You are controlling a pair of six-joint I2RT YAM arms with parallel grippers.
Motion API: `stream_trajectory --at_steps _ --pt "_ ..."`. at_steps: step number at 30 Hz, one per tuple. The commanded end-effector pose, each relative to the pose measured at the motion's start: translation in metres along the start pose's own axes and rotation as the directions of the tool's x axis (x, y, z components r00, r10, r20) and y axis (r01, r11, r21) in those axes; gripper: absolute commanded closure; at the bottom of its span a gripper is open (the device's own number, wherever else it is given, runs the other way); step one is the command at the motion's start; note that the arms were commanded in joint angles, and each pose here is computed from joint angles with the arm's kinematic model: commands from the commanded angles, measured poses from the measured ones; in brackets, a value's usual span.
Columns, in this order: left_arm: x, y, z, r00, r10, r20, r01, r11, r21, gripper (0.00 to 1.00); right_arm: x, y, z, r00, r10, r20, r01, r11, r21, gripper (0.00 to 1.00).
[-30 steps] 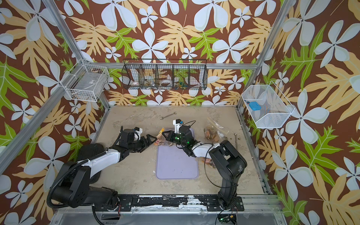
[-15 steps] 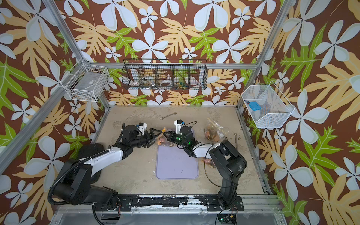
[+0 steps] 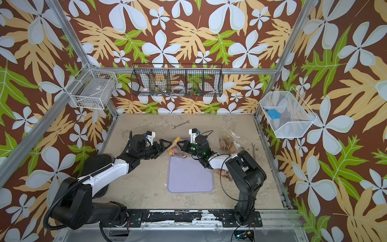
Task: Pour cookies out of the ziploc bag
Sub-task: 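Pour the cookies out of the ziploc bag onto the tray.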
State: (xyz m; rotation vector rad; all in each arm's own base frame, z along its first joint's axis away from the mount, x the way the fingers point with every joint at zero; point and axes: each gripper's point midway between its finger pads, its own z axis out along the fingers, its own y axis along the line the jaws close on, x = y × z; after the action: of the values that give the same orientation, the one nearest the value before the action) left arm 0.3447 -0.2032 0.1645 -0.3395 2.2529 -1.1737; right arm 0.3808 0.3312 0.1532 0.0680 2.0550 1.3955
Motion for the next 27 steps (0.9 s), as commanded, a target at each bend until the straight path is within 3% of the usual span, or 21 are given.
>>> stream_trajectory --at_steps 1,11,21,27 --pt "-0.005 0.024 -0.005 0.996 0.078 0.037 -0.072 0.989 -0.131 0.06 -0.005 0.009 -0.001 1.000 -0.024 0.015 0.024 0.999 -0.023 1.00" --pt "-0.008 0.033 0.010 0.996 0.088 0.005 -0.086 0.982 -0.167 0.18 -0.003 0.009 -0.001 1.000 -0.023 0.008 0.023 0.999 -0.027 1.00" --pt "0.002 0.034 0.019 0.997 0.055 -0.047 -0.061 0.989 -0.132 0.63 -0.003 0.006 -0.001 1.000 -0.016 0.007 0.016 1.000 -0.020 1.00" --pt "0.008 0.033 0.020 0.997 0.042 -0.069 -0.050 0.992 -0.115 0.72 -0.002 0.003 0.000 1.000 -0.010 0.002 0.010 1.000 -0.016 1.00"
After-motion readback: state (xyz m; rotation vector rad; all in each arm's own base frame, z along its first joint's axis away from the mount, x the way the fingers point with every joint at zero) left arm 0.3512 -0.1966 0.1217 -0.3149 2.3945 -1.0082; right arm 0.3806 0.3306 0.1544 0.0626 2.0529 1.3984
